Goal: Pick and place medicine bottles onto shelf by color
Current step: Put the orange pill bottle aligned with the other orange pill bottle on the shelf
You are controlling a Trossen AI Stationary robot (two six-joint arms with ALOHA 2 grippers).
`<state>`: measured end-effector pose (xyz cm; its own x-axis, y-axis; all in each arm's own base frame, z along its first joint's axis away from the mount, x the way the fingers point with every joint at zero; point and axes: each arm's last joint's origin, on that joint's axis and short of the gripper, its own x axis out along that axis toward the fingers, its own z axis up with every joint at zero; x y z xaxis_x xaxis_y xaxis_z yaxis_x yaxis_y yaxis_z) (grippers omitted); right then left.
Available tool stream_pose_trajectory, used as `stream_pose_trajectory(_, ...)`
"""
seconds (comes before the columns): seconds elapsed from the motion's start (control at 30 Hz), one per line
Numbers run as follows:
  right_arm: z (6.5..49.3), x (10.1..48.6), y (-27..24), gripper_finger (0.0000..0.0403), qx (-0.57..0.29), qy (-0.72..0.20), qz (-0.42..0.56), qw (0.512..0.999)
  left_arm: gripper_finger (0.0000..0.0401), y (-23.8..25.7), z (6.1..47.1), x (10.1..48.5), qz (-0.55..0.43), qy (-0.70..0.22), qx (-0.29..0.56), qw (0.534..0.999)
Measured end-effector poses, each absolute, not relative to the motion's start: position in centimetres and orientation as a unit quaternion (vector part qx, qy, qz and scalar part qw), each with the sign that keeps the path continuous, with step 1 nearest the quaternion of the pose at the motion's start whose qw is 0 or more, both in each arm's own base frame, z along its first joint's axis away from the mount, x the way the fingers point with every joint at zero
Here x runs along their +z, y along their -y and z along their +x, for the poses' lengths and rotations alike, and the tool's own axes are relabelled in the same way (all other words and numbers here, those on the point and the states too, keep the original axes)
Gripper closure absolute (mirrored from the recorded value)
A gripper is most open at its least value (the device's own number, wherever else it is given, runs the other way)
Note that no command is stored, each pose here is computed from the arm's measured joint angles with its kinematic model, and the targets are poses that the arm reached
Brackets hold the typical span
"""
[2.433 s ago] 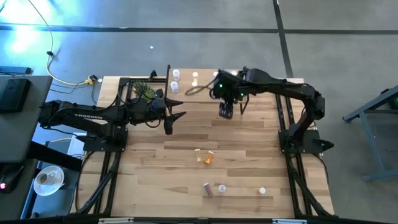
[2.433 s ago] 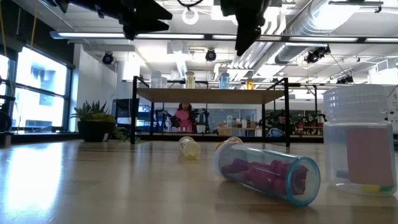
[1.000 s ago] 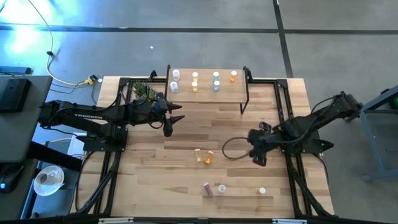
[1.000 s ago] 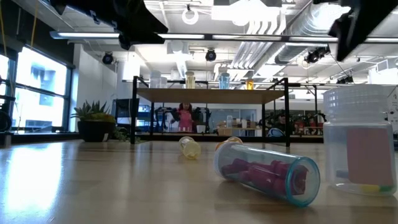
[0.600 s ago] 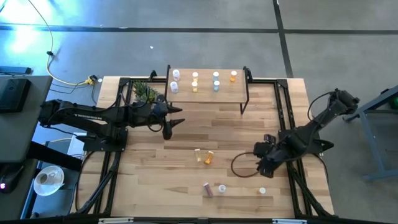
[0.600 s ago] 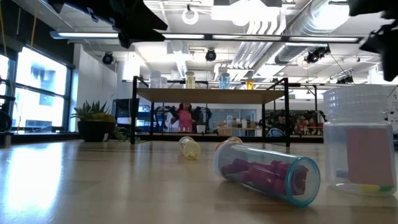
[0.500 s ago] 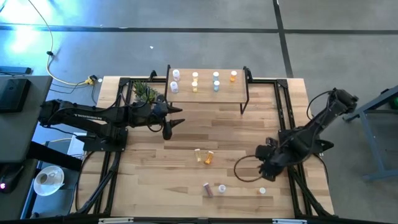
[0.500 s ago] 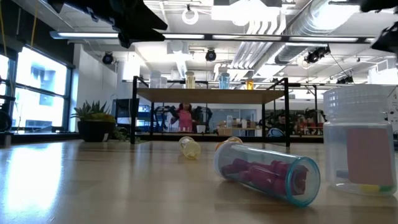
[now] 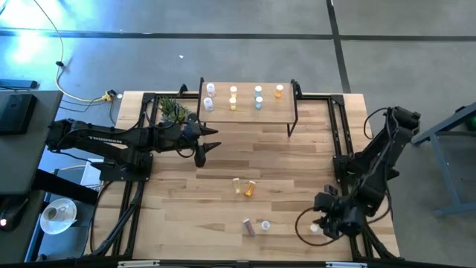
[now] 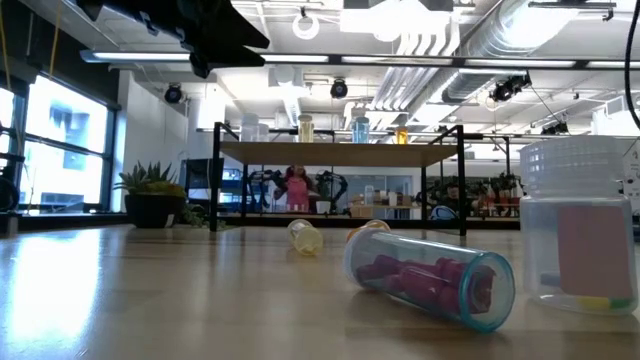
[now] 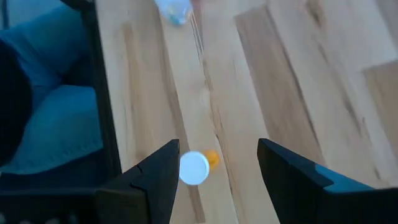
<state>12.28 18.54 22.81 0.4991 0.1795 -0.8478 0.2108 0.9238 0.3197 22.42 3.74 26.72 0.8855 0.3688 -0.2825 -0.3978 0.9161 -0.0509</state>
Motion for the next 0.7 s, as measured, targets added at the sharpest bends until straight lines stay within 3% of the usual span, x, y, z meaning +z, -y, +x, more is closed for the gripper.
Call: stream_pose_trajectory(0.7,12.3,18.5,-22.3,0.0196,-0.025,-0.531,0.169,0.83,0.0185,-3.8,22.4,26.7,-0.054,-0.135,0.198,0.969)
